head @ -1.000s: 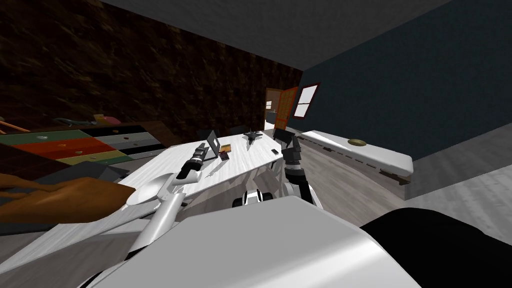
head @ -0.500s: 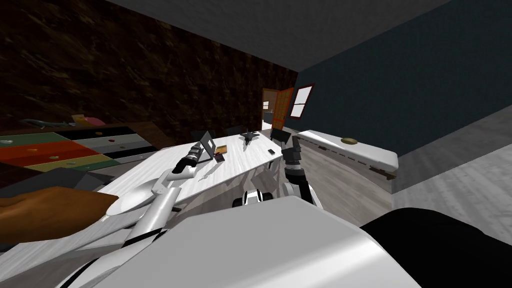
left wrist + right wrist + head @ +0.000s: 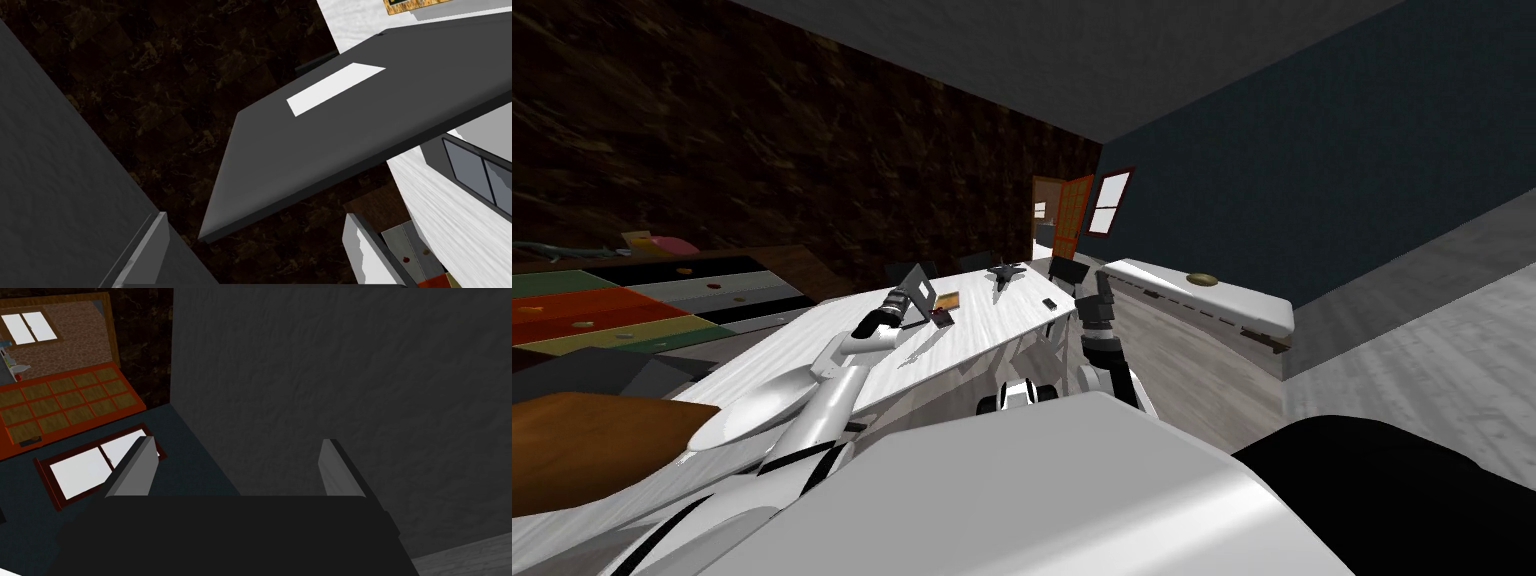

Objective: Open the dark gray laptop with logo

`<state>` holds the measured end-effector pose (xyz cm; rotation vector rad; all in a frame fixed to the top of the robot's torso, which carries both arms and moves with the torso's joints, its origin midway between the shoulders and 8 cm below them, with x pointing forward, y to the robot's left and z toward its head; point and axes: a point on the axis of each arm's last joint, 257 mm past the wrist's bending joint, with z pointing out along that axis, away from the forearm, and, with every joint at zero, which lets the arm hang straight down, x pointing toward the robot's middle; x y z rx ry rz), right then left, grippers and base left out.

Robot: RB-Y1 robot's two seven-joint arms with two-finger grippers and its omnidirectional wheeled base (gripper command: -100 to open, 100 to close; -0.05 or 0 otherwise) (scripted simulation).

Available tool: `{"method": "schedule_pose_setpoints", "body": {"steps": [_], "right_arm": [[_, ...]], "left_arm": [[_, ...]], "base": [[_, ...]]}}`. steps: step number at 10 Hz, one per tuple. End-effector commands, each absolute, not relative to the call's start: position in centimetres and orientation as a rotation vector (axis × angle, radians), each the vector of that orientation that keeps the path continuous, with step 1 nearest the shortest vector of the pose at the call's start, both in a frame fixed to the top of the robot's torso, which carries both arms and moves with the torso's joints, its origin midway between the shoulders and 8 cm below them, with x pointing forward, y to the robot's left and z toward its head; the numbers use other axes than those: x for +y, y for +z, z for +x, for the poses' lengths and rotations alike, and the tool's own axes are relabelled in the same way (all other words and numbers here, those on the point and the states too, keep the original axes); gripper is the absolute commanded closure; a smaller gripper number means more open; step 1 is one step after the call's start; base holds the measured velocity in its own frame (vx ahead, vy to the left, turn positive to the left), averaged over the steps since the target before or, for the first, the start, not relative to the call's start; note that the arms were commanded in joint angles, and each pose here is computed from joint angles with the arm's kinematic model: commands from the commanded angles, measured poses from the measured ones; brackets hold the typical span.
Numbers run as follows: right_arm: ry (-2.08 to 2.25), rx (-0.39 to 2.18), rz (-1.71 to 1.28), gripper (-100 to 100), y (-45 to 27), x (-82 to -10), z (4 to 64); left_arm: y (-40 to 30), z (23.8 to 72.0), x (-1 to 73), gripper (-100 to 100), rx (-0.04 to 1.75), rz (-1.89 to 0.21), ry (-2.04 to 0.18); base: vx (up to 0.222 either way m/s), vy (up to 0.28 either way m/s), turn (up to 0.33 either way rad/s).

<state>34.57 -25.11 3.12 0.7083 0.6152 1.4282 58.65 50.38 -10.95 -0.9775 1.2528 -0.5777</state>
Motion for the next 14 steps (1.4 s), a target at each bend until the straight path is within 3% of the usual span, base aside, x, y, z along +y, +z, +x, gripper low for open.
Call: {"method": "schedule_pose_setpoints", "body": {"steps": [1, 7, 8, 9, 14], "right_arm": [[1.428, 0.615, 0.708, 0, 3.1, -25.1, 34.6], [1.428, 0.615, 0.708, 0, 3.1, -25.1, 34.6], [1.428, 0.615, 0.708, 0, 3.1, -25.1, 34.6], [1.428, 0.615, 0.708, 0, 3.1, -25.1, 34.6], [1.429, 0.615, 0.708, 0, 3.1, -25.1, 34.6]], "left_arm": [[-11.0, 58.6, 50.4, 100, 1.253, -0.977, -0.578], [-12.1, 59.7, 48.1, 100, 1.068, -1.215, -0.896], [-12.0, 59.6, 48.4, 100, 1.093, -1.187, -0.858], [-11.2, 59.9, 47.1, -100, 1.104, -1.155, -0.877], [-8.7, 60.2, 44.0, -100, 1.154, -1.028, -0.887]], "base": [[0.000, 0.000, 0.000], [-0.033, 0.127, 0.037], [-0.012, 0.074, 0.003], [-0.112, 0.000, -0.063], [-0.173, -0.071, -0.048]]}}
